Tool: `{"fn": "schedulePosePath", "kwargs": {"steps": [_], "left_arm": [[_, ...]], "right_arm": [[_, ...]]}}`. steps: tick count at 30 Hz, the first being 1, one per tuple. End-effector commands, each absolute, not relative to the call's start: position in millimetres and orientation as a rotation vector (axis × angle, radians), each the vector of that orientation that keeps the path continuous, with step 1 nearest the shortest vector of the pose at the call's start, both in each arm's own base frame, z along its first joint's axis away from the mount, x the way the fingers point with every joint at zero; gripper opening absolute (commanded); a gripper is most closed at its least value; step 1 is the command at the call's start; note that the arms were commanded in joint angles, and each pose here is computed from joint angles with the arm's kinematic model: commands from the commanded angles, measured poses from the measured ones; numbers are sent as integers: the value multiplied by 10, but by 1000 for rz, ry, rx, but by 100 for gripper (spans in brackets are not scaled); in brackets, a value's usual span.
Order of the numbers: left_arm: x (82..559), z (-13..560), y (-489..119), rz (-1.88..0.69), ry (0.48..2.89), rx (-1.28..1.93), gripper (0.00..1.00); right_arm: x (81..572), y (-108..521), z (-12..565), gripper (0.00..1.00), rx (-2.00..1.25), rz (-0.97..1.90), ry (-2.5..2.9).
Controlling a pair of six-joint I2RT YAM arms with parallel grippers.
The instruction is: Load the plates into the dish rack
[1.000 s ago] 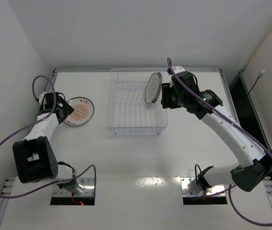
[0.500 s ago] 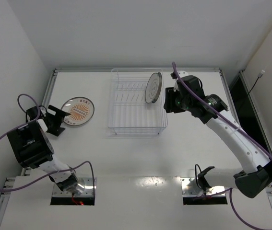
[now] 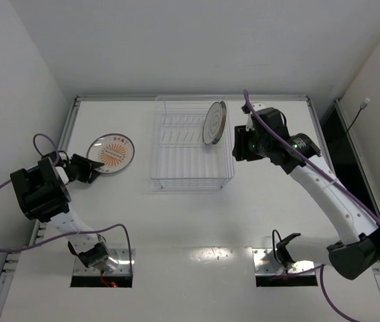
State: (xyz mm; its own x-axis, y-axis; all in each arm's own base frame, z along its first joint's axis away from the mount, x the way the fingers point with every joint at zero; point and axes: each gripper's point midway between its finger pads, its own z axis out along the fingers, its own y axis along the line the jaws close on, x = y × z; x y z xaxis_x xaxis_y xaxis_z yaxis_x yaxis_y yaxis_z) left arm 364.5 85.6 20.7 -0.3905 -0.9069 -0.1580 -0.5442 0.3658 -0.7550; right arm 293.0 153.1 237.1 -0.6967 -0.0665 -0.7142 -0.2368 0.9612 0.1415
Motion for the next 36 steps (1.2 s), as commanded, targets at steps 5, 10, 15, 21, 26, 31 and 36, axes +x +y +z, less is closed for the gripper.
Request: {"fn": "schedulePosePath", "kwargs": {"steps": [5,10,15,21,26,31,36], "left_arm": [[3524,24,726,-873,2136,-1268,0],[3697,497,726,-917,2024,-1074,0],[3828,1469,516,-1137,1673,-744,0],[3644,2122,282,-1378,1419,-528,0],[3619,2161,6,-1556,1399,-452,0],[3480,2358,-746,-1658,1474,-164,0],[3384,2410,-1191,-1680,1549,-1,0]], "right_arm": [[2917,1435,2466,40,-210,291,2304],[2882,1473,2501,40,-209,357,2304],[2846,1584,2503,40,-231,455,2296],[2804,1740,2601,40,-281,600,2248],[2736,2079,2643,40,-360,884,2160],[2914,2448,2812,41,-296,1164,1977],[3201,2672,2787,41,-284,1239,1958]]}}
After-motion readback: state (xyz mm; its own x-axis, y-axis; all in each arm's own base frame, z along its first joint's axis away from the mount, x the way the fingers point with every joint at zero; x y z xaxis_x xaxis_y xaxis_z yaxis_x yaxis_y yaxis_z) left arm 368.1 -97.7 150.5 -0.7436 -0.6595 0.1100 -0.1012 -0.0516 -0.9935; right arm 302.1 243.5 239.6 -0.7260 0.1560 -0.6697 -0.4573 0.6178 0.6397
